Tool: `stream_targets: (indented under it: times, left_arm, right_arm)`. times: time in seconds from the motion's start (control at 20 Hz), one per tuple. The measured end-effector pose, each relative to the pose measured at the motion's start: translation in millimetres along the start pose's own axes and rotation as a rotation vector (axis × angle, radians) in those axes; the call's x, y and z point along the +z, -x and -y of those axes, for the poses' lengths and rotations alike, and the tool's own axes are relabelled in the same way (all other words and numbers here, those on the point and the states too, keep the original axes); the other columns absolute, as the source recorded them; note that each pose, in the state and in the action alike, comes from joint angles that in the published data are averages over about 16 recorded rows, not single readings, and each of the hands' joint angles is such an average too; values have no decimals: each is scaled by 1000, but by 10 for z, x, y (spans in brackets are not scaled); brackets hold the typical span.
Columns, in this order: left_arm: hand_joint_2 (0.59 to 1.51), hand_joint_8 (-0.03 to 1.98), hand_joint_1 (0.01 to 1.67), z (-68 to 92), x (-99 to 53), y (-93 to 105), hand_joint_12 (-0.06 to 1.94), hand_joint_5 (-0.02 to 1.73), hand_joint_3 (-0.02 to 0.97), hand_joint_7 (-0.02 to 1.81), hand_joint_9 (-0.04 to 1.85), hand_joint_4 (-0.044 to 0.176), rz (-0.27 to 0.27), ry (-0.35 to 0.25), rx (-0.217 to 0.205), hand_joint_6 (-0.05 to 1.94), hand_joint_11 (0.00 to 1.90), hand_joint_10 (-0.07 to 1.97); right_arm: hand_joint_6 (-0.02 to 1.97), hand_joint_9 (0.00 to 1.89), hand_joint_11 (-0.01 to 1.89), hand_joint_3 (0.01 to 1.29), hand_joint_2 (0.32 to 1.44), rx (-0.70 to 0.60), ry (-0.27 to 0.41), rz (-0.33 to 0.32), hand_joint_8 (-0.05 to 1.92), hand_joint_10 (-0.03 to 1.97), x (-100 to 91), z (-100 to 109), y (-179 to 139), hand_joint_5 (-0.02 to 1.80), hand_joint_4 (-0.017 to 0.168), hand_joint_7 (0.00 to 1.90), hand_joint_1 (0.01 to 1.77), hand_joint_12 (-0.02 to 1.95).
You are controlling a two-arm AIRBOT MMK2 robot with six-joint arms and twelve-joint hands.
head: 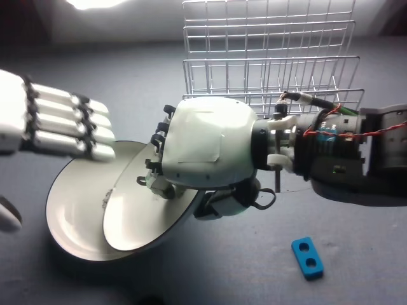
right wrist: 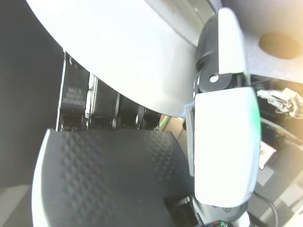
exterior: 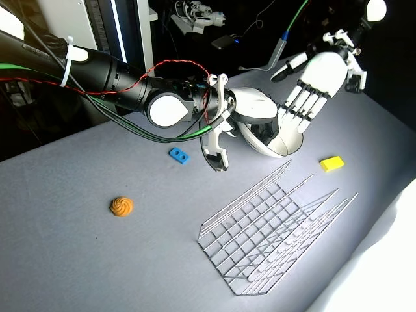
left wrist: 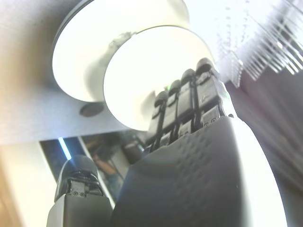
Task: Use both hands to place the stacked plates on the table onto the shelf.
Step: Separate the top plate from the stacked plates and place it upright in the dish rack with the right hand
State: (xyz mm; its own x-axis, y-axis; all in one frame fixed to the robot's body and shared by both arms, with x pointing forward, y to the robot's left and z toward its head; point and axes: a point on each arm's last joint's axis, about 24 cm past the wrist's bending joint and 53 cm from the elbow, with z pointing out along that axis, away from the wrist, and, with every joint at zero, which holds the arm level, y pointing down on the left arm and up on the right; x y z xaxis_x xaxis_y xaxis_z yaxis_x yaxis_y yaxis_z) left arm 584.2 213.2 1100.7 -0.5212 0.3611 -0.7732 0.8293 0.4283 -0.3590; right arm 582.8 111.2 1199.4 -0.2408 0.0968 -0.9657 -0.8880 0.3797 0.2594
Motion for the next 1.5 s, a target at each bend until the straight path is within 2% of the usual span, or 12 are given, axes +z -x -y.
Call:
stream_targets:
  times: [0.35,0.65,0.95,1.5]
  left_arm:
    - [1085,-4,17,-84,-375,141,0,24,8,16,19,0,28,64,-28,14,12,-5]
    - [1083,-4,16,-155,-589,148,1,24,9,15,20,0,26,106,-62,14,12,-5]
    - [1082,-4,16,-206,-696,128,1,21,9,14,19,0,9,136,-70,14,12,-5]
    - [1082,-4,16,-259,-752,105,-1,20,8,18,19,0,-13,165,-57,13,12,-4]
  right_arm:
    - [712,1279,909,17,961,60,-1,20,708,-8,-56,-143,257,999,17,1062,1157,996]
    - [785,1278,896,16,962,127,-23,45,754,-8,-118,-165,524,1040,13,1083,1194,981]
    - [829,1267,867,16,961,250,-67,96,794,-8,-209,-62,860,1043,5,1056,1199,1013]
    - [891,1261,865,15,960,523,-113,225,837,-8,-437,167,1421,1026,2,1034,1201,1032]
